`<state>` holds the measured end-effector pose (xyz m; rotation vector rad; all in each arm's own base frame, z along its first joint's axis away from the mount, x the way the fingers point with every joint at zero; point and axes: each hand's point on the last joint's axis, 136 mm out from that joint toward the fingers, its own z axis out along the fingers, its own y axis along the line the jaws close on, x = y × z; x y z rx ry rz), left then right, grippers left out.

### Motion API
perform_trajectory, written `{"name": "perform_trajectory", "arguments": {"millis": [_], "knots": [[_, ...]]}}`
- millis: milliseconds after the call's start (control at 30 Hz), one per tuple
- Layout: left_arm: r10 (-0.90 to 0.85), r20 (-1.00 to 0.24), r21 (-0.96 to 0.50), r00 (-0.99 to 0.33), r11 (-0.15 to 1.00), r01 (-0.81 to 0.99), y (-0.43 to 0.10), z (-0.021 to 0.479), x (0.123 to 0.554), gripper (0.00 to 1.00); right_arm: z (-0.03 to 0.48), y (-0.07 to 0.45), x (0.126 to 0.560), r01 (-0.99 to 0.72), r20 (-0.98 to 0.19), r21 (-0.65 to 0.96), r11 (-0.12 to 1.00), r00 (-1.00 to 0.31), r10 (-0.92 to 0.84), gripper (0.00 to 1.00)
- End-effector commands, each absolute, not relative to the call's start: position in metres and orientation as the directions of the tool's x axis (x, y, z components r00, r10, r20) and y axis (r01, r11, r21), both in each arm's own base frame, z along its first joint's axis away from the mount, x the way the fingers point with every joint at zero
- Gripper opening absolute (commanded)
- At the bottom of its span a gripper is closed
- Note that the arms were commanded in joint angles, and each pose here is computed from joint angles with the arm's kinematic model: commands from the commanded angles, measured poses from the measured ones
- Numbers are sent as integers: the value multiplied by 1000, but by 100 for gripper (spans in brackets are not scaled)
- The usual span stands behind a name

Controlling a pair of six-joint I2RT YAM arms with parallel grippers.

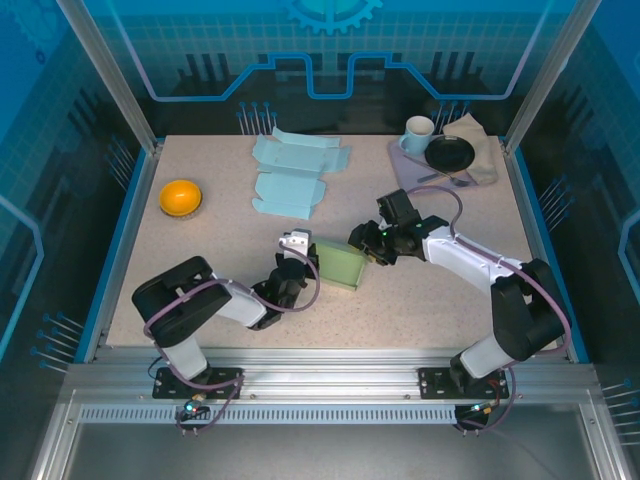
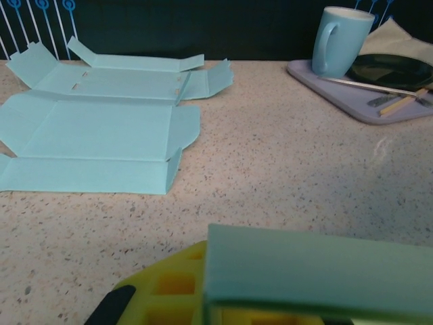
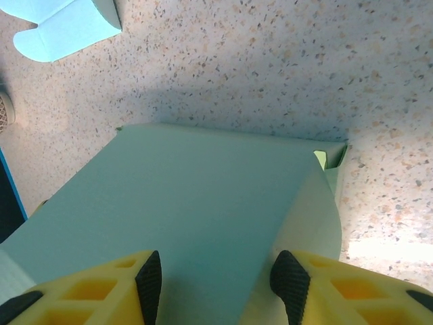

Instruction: Fold the paper box

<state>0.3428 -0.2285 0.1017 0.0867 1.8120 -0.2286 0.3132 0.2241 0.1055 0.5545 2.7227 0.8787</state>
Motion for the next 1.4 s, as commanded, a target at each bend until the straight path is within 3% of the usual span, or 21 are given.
{"name": "perform_trajectory", "arguments": {"millis": [0, 467, 867, 1167, 1233, 1367], "knots": [[50, -909, -69, -415, 961, 266, -241, 66, 323, 0, 126, 247, 308, 264, -53, 662, 702, -917, 395, 53], [38, -908, -91, -418, 955, 283, -247, 74, 325, 0, 142, 257, 301, 279, -7, 719, 637, -913, 408, 52], [69, -878, -96, -473, 944, 316, -242, 42, 309, 0, 99, 234, 273, 279, -68, 594, 754, -917, 393, 43], [125, -854, -65, -504, 938, 341, -234, 28, 297, 20, 82, 222, 266, 296, -83, 550, 781, -911, 403, 43], [133, -849, -59, -512, 938, 341, -232, 27, 295, 31, 84, 222, 269, 293, -91, 549, 783, -910, 404, 43], [125, -845, -69, -520, 939, 338, -227, 30, 289, 41, 86, 221, 271, 285, -108, 539, 793, -910, 400, 43]]}}
